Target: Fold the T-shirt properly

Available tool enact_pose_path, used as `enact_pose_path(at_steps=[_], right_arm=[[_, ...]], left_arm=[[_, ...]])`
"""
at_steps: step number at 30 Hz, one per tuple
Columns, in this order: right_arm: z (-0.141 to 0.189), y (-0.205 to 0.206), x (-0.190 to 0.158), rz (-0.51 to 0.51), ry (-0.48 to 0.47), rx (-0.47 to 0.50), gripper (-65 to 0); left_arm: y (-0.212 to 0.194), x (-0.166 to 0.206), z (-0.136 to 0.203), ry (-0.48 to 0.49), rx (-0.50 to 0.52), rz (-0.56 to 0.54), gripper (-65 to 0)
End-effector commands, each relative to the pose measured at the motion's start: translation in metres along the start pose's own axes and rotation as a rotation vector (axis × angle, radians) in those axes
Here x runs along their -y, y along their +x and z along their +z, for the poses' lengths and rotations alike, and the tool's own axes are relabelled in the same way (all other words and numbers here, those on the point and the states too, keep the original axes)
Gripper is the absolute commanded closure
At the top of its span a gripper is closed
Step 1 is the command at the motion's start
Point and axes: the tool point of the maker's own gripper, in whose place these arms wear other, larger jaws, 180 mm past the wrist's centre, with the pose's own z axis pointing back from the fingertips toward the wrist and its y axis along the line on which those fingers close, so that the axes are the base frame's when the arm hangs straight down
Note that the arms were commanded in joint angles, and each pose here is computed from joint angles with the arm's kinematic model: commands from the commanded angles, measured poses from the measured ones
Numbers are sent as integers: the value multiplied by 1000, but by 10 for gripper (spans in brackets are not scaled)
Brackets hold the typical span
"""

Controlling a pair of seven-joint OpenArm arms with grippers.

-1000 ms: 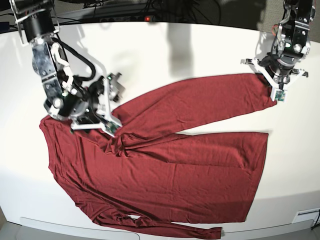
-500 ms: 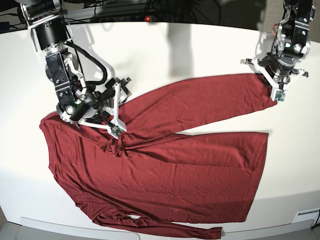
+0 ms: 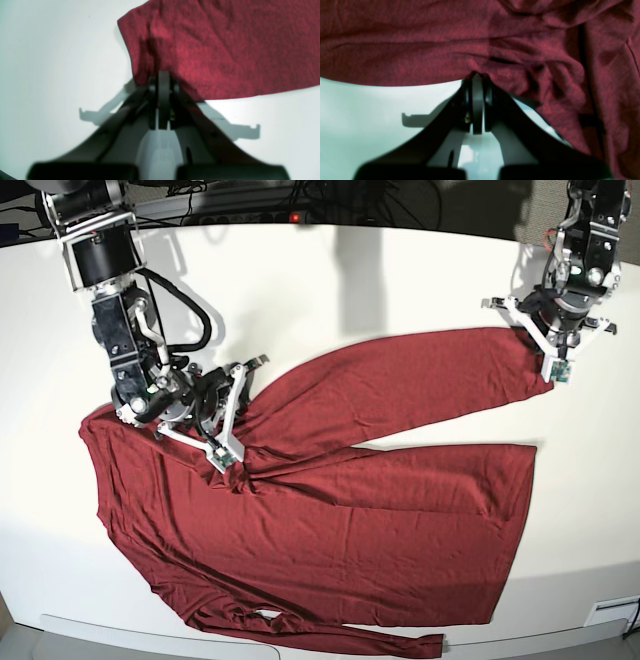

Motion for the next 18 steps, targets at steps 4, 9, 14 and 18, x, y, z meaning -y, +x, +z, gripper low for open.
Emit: enact_pose_path(at_steps=[4,9,14,18], right_arm=[[12,8,8,35,-47,-10,0],[26,31,7,73,-69,58,0],[39,53,15,80,-108,115,0],[47,67,24,84,-133,139,0]], left_arm=[[19,-11,5,44,63,-57,0],[43,-11,9,48,125,-60,0],[63,-16,7,61,159,-56,0],[77,-19,6,68,187,-54,0]])
